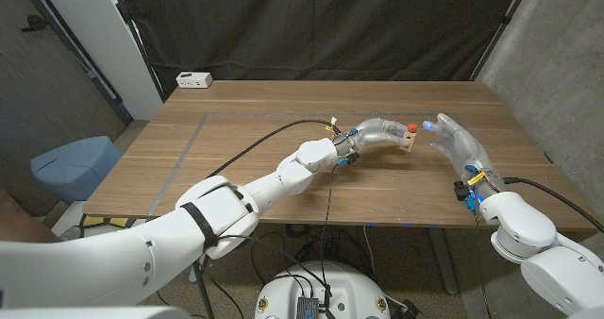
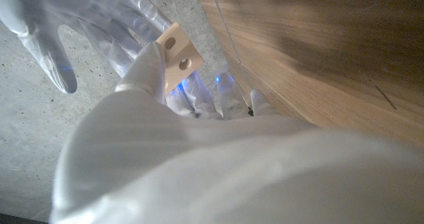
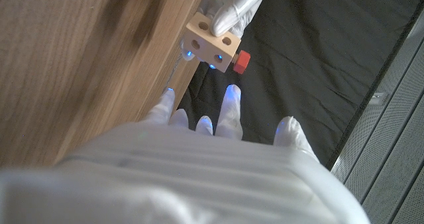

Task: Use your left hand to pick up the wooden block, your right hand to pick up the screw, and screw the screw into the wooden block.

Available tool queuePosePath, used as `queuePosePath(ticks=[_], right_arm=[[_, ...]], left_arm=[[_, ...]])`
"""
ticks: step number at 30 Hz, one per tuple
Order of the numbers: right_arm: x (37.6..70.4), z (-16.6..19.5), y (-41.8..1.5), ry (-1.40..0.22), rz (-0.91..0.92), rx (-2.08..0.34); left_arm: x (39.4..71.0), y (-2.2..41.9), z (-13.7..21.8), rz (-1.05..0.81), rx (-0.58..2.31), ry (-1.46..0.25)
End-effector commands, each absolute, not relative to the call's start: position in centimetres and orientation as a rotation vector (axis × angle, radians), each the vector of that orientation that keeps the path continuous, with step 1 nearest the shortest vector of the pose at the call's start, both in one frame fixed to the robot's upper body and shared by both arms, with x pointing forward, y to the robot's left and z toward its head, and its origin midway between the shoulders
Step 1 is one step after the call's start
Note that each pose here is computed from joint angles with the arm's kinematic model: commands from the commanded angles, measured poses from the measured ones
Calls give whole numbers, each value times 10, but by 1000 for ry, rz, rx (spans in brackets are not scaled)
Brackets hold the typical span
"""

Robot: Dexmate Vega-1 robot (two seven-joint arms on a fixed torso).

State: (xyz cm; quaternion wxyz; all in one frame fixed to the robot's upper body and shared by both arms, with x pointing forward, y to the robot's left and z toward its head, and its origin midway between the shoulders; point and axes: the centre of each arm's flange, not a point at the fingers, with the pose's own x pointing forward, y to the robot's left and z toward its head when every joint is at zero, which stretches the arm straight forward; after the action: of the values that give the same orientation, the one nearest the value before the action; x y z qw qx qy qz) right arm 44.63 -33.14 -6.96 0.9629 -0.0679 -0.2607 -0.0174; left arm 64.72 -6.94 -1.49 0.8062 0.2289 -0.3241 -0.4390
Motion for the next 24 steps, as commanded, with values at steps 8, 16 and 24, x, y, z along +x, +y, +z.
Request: queuePosePath(ticks=[8, 16, 24], right_arm=[[453, -66, -329, -525, 29, -150], [455, -63, -327, -526, 49, -160], [455, -63, -327, -528, 53, -160]], left_arm=[[647, -75, -15, -944, 498, -690], [646, -76, -15, -944, 497, -693], [645, -76, -16, -941, 495, -695]])
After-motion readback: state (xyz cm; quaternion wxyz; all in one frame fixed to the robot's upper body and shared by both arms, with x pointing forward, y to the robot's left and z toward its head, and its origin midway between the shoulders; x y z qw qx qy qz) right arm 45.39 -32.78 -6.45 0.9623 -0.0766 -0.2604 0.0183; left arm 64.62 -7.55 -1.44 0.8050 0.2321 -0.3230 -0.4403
